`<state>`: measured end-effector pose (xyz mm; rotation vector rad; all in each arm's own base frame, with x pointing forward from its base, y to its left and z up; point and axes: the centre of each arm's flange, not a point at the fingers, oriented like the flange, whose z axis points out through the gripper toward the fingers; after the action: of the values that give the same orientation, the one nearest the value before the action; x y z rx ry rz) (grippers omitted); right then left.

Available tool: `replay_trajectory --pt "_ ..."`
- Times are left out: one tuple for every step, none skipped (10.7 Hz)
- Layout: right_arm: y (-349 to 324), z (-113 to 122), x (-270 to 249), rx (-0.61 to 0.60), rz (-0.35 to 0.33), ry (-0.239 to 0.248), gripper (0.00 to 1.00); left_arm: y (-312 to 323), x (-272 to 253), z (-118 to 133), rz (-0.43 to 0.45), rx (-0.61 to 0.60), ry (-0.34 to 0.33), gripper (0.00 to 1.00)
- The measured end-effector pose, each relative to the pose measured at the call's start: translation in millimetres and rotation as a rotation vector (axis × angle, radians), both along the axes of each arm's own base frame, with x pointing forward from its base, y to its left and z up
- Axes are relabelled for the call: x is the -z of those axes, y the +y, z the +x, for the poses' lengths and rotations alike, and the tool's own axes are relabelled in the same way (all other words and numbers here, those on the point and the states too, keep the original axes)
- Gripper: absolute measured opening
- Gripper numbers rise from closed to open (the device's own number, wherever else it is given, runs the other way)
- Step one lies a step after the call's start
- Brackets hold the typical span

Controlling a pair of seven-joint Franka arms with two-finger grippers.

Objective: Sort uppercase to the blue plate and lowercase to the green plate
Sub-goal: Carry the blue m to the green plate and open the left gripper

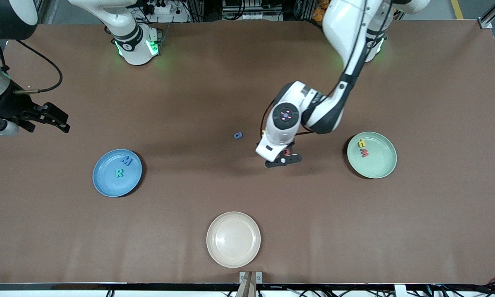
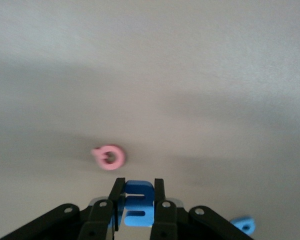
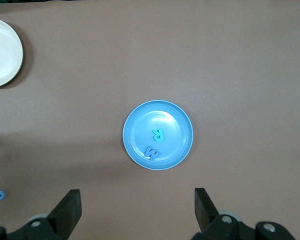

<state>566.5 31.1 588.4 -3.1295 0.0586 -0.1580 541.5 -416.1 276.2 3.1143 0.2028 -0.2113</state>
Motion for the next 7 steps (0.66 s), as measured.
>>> replay_trajectory --pt "20.9 -1.2 3.7 -0.005 0.004 0.013 1.00 28.2 -14.2 10.7 0.000 0.051 0.040 0.26" --pt "53.2 -2.9 12.5 0.001 0.007 0.037 1.00 64.6 -25.3 23.7 -0.004 0.107 0.078 0.26" --pt "88.2 -4.0 25.5 0.005 0.009 0.061 1.00 106.0 -35.0 36.3 -0.012 0.157 0.112 0.26" --pt "123.4 -5.9 39.4 0.002 0.012 0.079 1.00 147.3 -42.9 46.3 -0.025 0.196 0.139 0.26" --pt "158.1 -8.8 53.3 0.012 0.017 0.092 1.00 187.9 -48.7 53.4 -0.036 0.229 0.158 0.26" --pt "195.1 -13.5 68.2 0.037 0.026 0.098 1.00 223.4 -50.1 57.0 -0.037 0.265 0.168 0.26" --pt "235.0 -20.2 83.3 0.066 0.039 0.097 1.00 251.7 -46.8 57.0 -0.034 0.288 0.181 0.26"
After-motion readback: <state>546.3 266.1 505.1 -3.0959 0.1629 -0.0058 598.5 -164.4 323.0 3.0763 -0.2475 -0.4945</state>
